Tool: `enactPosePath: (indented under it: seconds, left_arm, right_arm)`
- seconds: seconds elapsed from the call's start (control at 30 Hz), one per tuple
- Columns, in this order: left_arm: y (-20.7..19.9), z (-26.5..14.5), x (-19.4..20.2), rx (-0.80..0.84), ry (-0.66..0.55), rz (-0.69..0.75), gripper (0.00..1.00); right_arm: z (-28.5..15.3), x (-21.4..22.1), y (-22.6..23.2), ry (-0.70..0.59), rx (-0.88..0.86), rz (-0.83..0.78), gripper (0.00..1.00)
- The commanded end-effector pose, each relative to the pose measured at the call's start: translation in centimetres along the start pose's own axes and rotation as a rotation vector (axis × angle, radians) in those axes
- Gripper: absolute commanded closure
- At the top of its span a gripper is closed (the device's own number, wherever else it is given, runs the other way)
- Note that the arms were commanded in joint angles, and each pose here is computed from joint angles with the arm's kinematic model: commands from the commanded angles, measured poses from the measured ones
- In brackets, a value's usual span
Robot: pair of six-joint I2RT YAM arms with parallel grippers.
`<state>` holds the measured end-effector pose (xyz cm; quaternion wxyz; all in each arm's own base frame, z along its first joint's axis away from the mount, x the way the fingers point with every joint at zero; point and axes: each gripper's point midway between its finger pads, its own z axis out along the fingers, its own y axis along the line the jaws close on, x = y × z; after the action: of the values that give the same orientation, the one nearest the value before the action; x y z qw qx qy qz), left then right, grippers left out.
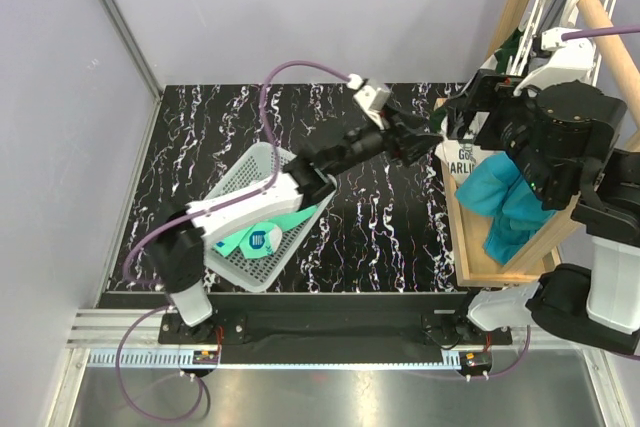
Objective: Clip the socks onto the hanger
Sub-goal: Open the clamp at the hanger.
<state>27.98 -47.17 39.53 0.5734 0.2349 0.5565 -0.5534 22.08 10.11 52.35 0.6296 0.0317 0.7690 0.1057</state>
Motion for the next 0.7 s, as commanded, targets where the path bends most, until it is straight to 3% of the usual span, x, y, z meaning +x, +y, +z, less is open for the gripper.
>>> enactPosePath:
  seconds: [0.0, 0.33, 0.67]
  left_arm:
    - [-3.6, 3.2, -3.6, 0.203, -0.178, 0.139, 0.35]
    - [-7.3, 8.6, -1.3, 0.427, -0.255, 0.241, 0.32]
    - [-6.7, 11.5, -0.1, 0.403, -0.253, 0.232, 0.34]
  right_arm:
    - [-1.4, 0.5, -1.4, 0.013, -0.002, -0.037, 0.17]
    - [-3.3, 1.3, -2.8, 0.015, -0.054, -0.029, 0.19]
    - [-4.5, 2.1, -3.5, 0.032, -0.091, -0.036, 0.18]
